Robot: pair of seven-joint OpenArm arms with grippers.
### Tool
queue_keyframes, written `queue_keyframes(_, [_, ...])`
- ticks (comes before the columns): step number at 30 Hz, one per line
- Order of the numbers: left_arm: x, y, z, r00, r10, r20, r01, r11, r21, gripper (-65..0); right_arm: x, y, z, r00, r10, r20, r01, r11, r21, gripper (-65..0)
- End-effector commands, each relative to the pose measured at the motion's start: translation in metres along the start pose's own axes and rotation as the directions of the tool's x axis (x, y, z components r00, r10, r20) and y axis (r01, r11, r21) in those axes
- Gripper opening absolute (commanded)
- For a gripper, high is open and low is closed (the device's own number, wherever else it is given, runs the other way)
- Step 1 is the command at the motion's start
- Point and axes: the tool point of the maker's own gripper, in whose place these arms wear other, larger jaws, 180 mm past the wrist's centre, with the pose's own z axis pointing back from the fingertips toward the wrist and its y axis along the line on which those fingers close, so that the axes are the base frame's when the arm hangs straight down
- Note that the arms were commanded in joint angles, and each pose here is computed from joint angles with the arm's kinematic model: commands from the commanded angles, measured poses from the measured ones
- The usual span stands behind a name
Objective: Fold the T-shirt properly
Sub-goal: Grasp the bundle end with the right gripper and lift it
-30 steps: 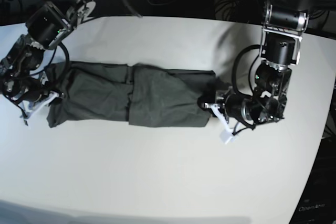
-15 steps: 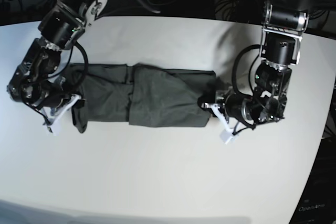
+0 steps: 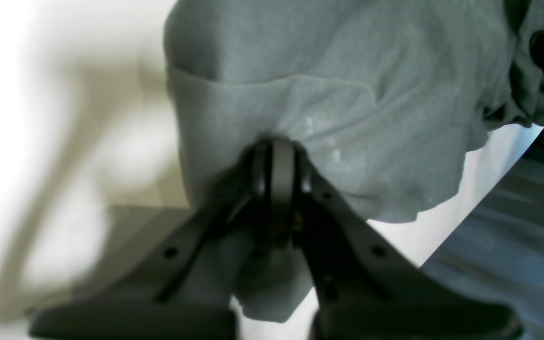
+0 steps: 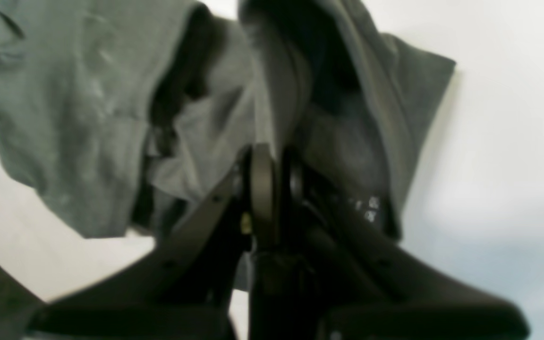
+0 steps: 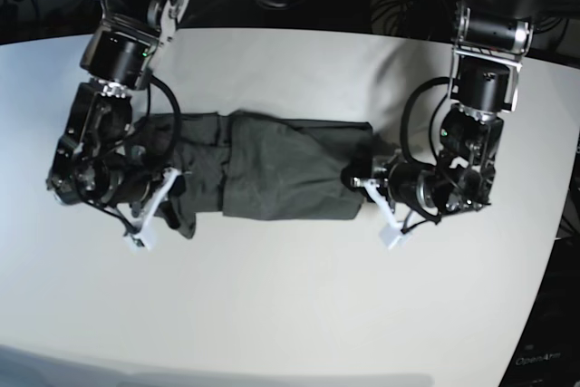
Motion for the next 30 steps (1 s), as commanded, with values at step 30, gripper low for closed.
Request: queue_keyframes(30, [-0.007,0.014,0.001,0.999,-0.011,-0.044,0.014,0.996,0.083,-63.2,0.087,0.099,-0.026,0.972,0.220,0.077,-0.231,0.956,0.182,-64.3])
